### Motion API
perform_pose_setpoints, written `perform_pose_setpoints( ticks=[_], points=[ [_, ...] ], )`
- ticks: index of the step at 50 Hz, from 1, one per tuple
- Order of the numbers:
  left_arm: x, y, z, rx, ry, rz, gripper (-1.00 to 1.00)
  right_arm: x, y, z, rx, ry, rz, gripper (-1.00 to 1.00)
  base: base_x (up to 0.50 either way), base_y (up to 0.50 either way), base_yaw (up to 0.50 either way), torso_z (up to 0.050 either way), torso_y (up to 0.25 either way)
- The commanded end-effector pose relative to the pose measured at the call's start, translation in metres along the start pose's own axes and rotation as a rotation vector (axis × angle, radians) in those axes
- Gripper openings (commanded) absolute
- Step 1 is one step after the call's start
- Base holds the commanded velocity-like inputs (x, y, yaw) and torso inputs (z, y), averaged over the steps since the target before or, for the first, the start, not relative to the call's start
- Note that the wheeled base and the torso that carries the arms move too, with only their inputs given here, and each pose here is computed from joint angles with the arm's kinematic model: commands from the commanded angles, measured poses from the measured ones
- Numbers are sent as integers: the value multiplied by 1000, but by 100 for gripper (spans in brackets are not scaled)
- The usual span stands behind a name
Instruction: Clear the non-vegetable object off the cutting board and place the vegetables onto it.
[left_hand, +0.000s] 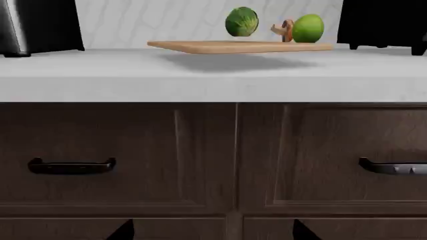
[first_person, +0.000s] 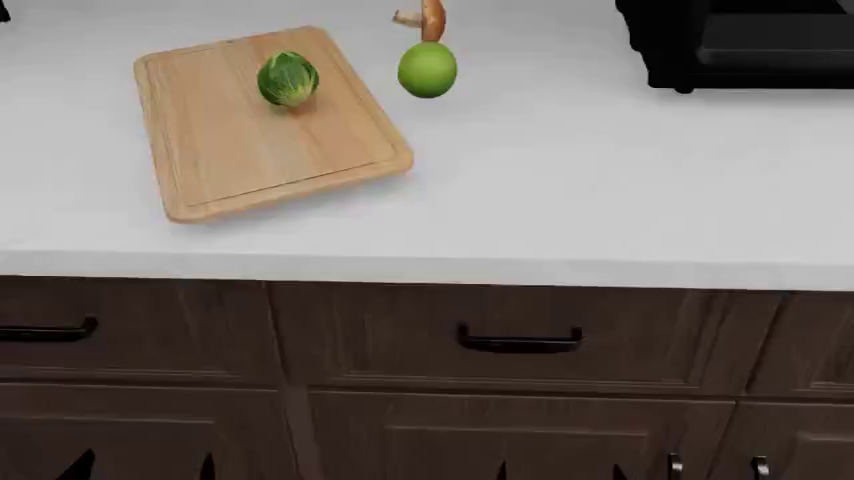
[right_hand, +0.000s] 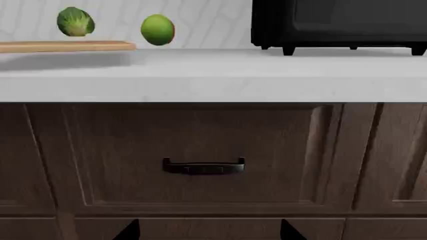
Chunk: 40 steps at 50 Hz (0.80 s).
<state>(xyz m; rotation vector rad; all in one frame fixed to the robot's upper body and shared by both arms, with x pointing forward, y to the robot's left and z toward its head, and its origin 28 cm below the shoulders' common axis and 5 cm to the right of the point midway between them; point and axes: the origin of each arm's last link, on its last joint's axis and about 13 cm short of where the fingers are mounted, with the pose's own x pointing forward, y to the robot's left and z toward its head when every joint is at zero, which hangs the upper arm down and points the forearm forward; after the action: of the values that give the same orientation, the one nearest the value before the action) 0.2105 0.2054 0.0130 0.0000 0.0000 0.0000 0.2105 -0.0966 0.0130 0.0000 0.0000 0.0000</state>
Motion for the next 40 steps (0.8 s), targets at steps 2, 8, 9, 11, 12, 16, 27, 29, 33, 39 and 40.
perform_pose_setpoints(
  ticks=[2, 8, 9, 11, 12, 16, 27, 29, 33, 39, 40],
  points=[
    [0, 0, 0, -1, -2, -1, 100, 0, 1, 0, -1, -3, 1, 100, 0, 0, 0, 0, 0],
    [1, 0, -2, 6, 0, 8, 100, 1, 0, -1, 9, 9, -5, 100, 0, 0, 0, 0, 0],
    [2, 0, -2, 24, 13, 10, 100, 1, 0, -1, 9, 13, -6, 100, 0, 0, 0, 0, 0],
    [-3, 1, -2, 59, 5, 15, 100, 3, 2, 0, 4, 10, 11, 100, 0, 0, 0, 0, 0],
    [1, 0, -2, 36, 13, 14, 100, 2, 0, -1, 8, 15, -6, 100, 0, 0, 0, 0, 0],
    [2, -2, -2, 39, 11, 5, 100, -1, -2, -2, -2, 10, -12, 100, 0, 62, 0, 0, 0],
    [6, -4, -4, 33, 13, -17, 100, -4, -3, -3, -5, 16, -34, 100, 0, 488, 0, 0, 0],
    [6, -4, -3, 32, 12, -16, 100, -4, -3, -3, -4, 17, -34, 100, 0, 500, 0, 0, 0],
    [5, -4, -3, 33, 11, -15, 100, -4, -3, -2, -3, 16, -32, 100, 0, 500, 0, 0, 0],
    [5, -4, -4, 38, 13, -14, 100, -4, -3, -2, -2, 15, -31, 100, 0, 500, 0, 0, 0],
    [5, -4, -4, 37, 13, -14, 100, -4, -2, -2, -6, 11, -24, 100, 0, 12, 0, 0, 0]
  ],
)
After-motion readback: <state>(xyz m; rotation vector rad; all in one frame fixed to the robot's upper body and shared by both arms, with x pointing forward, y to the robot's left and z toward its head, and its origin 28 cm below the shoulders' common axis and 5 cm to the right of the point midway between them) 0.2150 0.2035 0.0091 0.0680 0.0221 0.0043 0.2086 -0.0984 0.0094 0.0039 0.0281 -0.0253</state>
